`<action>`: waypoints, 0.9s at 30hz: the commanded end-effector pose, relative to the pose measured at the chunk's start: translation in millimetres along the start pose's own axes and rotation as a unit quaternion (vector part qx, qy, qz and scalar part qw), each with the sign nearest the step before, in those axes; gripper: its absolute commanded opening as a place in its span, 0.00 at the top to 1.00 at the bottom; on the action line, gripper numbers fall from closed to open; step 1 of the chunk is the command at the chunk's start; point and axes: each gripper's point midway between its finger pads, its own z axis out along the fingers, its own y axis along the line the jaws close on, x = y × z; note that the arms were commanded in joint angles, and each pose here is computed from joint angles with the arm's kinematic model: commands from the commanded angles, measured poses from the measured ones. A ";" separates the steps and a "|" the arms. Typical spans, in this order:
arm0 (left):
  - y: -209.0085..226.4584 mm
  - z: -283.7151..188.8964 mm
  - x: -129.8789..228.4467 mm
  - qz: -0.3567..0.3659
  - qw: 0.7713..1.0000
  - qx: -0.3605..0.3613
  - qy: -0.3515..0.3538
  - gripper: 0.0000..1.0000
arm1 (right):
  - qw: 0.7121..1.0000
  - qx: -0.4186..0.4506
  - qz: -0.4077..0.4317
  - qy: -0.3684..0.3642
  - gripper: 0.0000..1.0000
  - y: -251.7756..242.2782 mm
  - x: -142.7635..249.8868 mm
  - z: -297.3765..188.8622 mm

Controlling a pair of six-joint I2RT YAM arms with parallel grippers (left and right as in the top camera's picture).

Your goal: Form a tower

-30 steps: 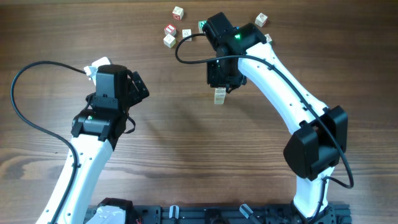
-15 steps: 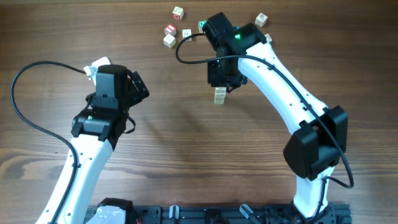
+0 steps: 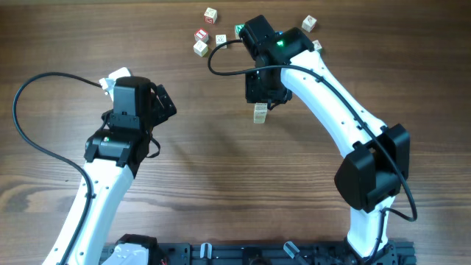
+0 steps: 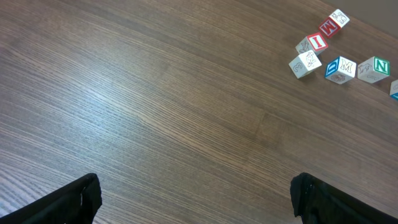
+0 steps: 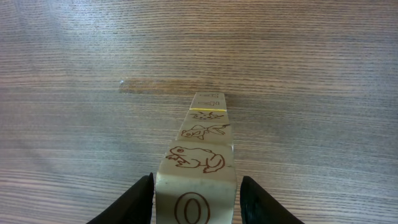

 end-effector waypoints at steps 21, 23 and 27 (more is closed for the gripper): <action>0.2 -2.0 -4.0 -0.009 1.000 0.003 -0.005 0.00 | 1.000 0.012 0.012 0.004 0.74 -1.9 -0.1 6.5; 0.2 -2.0 -4.0 -0.009 1.000 0.003 -0.005 0.00 | 1.000 0.011 0.012 0.003 0.75 -1.5 -0.7 4.2; 0.2 -2.0 -4.0 -0.009 1.000 0.003 -0.005 0.00 | 1.000 0.011 0.010 0.002 0.74 -1.5 -0.9 2.2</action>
